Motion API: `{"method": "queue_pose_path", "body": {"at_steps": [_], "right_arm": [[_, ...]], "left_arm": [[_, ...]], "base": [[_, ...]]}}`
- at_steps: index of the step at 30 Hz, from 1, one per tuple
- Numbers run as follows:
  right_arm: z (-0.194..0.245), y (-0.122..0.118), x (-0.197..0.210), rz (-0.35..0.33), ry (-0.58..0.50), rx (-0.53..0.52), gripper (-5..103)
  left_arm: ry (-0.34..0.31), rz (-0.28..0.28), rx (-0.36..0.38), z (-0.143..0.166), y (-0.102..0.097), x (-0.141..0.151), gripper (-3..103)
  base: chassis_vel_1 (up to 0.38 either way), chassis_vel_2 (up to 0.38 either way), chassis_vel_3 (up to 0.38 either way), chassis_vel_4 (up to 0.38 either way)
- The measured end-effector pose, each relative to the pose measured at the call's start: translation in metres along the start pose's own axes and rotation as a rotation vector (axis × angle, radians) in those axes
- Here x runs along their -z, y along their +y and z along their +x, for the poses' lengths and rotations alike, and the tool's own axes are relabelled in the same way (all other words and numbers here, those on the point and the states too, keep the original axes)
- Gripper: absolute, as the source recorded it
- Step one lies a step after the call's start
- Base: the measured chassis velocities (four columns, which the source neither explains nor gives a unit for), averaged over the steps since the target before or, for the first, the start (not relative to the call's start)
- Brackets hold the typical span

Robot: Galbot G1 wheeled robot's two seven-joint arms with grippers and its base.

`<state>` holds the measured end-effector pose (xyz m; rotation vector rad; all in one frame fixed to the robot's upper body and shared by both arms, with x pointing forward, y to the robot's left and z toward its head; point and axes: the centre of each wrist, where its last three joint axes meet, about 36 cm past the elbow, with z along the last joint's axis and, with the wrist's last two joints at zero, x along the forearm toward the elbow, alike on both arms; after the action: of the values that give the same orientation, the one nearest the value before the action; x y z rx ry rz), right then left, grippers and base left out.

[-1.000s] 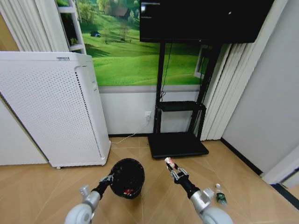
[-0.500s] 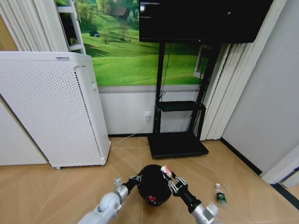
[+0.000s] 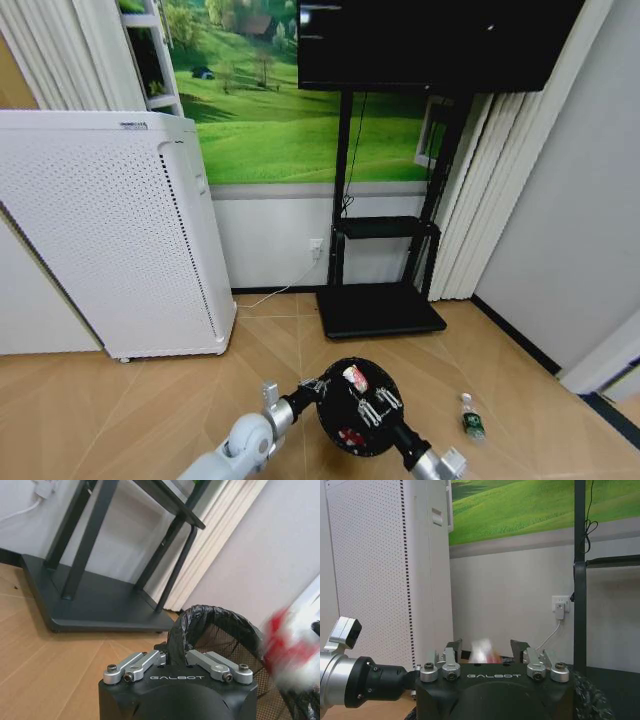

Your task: Pick up the trash bin and place the garbage on the floor into it.

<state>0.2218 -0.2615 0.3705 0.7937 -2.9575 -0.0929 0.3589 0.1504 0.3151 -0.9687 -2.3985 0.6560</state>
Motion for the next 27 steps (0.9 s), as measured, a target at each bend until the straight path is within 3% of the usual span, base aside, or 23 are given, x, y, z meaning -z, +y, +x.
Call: {"method": "queue_pose_path", "body": {"at_steps": [1,4,5,10,12,16,19,27], "right_arm": [[0.0,0.0,0.0,0.0,0.0,0.0,54],[0.001,0.0,0.002,0.0,-0.005,-0.011,71],[0.001,0.0,0.002,0.0,-0.005,-0.011,71],[0.002,0.0,0.003,-0.002,0.013,-0.06,87],[-0.002,-0.003,0.002,-0.017,0.025,-0.091,97],[-0.006,-0.005,0.0,-0.025,0.026,-0.099,100],[-0.007,-0.005,-0.005,-0.04,0.029,-0.12,100],[-0.008,-0.009,-0.012,-0.039,0.039,-0.134,100]], "left_arm": [[0.0,0.0,0.0,0.0,0.0,0.0,7],[-0.02,0.013,0.035,0.011,0.005,0.0,7],[-0.02,0.013,0.035,0.011,0.005,0.0,7],[-0.069,0.035,0.118,0.033,0.016,-0.001,7],[-0.104,0.053,0.192,0.059,0.023,-0.004,7],[-0.153,0.058,0.263,0.084,0.032,-0.001,7],[-0.226,0.066,0.354,0.114,0.046,0.014,7],[-0.276,0.071,0.417,0.139,0.053,0.025,7]], "base": [[0.0,0.0,0.0,0.0],[0.0,0.0,0.0,0.0],[0.0,0.0,0.0,0.0],[0.0,0.0,0.0,0.0],[0.0,0.0,0.0,0.0],[0.0,0.0,0.0,0.0],[-0.028,-0.028,0.036,0.039],[-0.106,-0.1,0.099,0.122]]}}
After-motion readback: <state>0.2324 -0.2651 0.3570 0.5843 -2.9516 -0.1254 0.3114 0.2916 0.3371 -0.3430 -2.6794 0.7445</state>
